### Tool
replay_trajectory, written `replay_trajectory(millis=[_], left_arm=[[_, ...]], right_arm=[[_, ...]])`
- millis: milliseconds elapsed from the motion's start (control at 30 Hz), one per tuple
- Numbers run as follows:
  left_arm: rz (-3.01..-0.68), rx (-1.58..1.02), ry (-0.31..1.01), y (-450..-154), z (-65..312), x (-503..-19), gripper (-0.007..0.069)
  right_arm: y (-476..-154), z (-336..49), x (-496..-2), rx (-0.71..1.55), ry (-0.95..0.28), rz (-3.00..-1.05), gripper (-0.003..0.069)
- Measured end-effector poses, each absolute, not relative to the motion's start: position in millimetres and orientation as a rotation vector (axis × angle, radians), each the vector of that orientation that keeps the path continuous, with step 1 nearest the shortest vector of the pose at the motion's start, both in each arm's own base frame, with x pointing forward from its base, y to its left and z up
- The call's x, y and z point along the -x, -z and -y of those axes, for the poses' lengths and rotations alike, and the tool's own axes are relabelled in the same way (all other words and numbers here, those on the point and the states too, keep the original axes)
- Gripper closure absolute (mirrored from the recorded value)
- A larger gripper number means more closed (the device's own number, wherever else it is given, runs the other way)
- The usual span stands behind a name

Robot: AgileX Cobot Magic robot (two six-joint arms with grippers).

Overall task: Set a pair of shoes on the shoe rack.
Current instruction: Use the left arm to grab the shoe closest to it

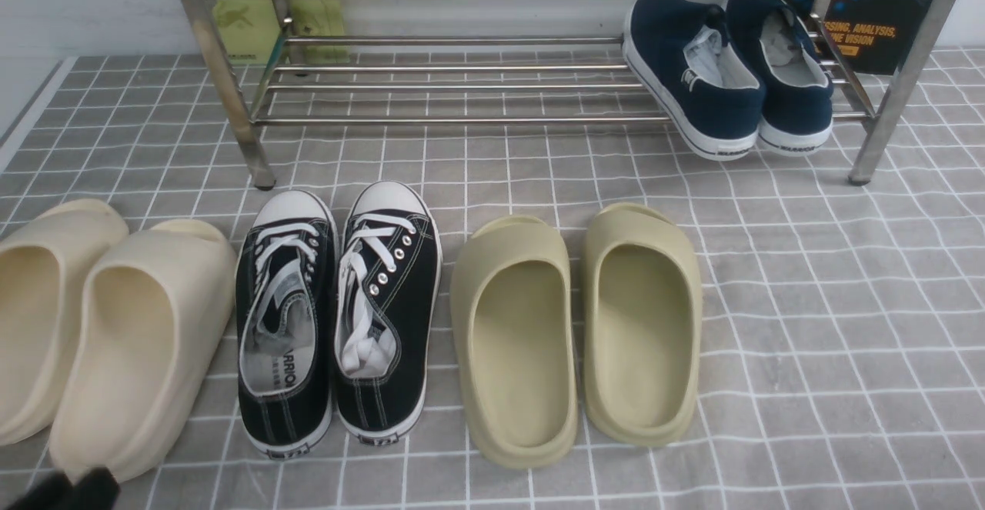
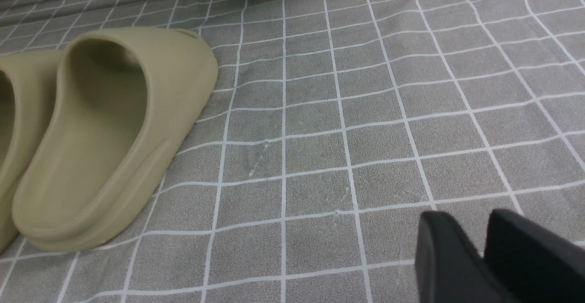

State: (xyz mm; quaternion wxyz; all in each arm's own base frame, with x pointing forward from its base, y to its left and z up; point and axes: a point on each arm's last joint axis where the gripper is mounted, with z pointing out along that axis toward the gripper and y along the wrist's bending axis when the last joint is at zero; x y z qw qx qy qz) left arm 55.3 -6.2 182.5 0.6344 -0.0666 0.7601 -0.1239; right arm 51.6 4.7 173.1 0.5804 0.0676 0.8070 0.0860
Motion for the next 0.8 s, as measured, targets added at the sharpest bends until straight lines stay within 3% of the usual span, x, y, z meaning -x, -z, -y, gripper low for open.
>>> replay_trajectory(millis=[433,533,600,667,733,767,800], left_arm=[[-1.178,0.132,0.340,-232,4,-50,0.0386],[-0.996,0.187,0.460,-246,2,-43,0.0386],[-0.868,0.236,0.612,-261,1,-35,0.0397],[-0.879,0.236,0.643,-274,2,-33,0.0431],[-0.969,0.221,0.617,-303,4,-30,0.0531],[-0.962,0.216,0.615,-307,4,-29,0.0531],[-1.078,0.221,0.568,-323,5,-34,0.0619]], right_arm=[[-173,-5,-52,-0.158,-0.201,-1.886,0.0464],[-173,-5,-52,-0.159,-0.203,-1.886,0.0457],[-173,-5,-52,-0.159,-0.202,-1.886,0.0454],[-173,-5,-52,-0.159,-0.202,-1.886,0.0451],[-173,-5,-52,-0.158,-0.201,-1.886,0.0447],[-173,-5,-52,-0.158,-0.201,-1.886,0.0447],[-173,-5,-52,-0.158,-0.201,-1.886,0.0444]])
